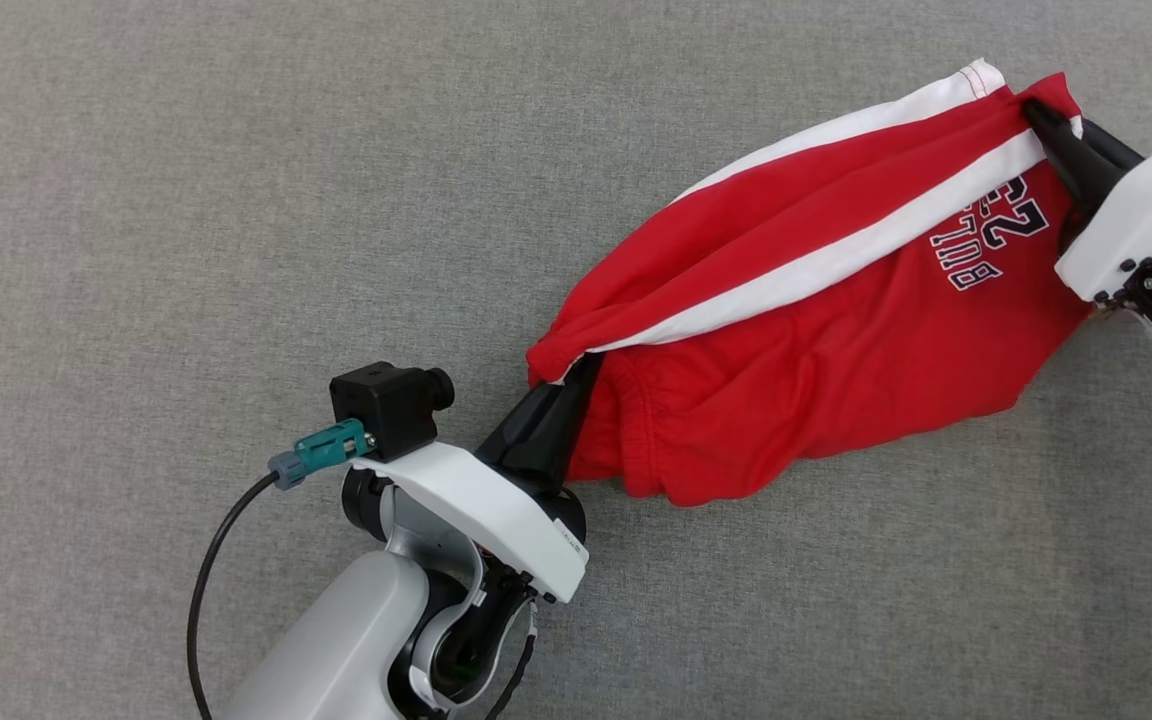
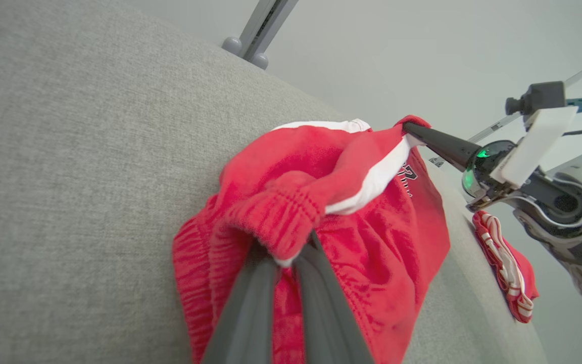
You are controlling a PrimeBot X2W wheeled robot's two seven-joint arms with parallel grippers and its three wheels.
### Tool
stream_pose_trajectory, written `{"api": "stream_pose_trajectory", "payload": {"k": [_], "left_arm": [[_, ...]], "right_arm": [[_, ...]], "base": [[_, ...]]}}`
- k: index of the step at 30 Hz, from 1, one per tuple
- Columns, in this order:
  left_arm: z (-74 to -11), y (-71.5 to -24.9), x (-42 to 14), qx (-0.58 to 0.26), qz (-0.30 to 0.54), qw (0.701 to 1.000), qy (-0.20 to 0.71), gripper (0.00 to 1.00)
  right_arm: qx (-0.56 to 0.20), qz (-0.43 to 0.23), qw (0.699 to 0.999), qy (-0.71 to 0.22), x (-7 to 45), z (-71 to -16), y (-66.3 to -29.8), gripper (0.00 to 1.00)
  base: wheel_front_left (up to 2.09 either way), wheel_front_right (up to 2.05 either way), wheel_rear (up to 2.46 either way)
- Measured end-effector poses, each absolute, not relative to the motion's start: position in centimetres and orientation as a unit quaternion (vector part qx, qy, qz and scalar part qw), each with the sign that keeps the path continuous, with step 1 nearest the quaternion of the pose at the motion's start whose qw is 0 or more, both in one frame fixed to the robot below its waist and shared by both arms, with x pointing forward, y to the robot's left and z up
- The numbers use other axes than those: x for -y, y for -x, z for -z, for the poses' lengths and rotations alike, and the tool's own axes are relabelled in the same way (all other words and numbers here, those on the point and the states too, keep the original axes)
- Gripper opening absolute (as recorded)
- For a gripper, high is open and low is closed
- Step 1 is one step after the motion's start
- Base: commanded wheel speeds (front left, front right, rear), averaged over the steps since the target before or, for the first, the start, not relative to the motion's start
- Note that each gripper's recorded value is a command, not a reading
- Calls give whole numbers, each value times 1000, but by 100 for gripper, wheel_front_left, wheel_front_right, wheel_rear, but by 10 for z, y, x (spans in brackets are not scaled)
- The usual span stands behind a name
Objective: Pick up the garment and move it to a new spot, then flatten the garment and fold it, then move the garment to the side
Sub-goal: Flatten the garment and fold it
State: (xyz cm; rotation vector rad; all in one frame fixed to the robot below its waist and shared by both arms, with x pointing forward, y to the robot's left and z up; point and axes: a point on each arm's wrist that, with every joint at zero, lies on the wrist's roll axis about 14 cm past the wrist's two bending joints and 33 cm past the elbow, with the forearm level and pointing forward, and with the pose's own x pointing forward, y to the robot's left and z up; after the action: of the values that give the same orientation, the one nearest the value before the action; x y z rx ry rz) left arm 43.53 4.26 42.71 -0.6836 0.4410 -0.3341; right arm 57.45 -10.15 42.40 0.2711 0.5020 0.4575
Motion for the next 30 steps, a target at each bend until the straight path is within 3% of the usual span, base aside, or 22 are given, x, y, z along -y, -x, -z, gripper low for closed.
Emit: {"api": "stream_pose_trajectory", "payload": {"k": [5, 6, 7, 8, 9, 19, 26, 30], "left_arm": [[-426, -436, -46, -210, 149, 906, 334, 0], [-427, -437, -47, -209, 146, 906, 339, 18], [-427, -439, -50, -204, 139, 908, 339, 47], [-427, -440, -53, -202, 132, 909, 340, 96], [-427, -442, -56, -200, 124, 911, 339, 100], [-427, -448, -70, -182, 96, 925, 318, 100], [-449, -437, -112, -88, 58, 977, 186, 100], [-453, -414, -115, -73, 49, 985, 147, 100]], "right_arm": [[-251, -233, 932, -120, 93, -425, -583, 0], [-252, -236, 931, -118, 90, -425, -583, 22], [-249, -238, 931, -119, 88, -427, -585, 100], [-245, -239, 932, -119, 87, -429, -587, 100], [-240, -237, 934, -120, 88, -431, -590, 100], [-201, -217, 947, -122, 104, -443, -593, 100], [-192, -205, 959, -21, 141, -440, -563, 100], [-216, -202, 955, 4, 150, -434, -544, 100]], "base": [[0, 0, 0], [0, 0, 0], [0, 0, 0], [0, 0, 0], [0, 0, 0], [0, 0, 0], [0, 0, 0], [0, 0, 0]]}}
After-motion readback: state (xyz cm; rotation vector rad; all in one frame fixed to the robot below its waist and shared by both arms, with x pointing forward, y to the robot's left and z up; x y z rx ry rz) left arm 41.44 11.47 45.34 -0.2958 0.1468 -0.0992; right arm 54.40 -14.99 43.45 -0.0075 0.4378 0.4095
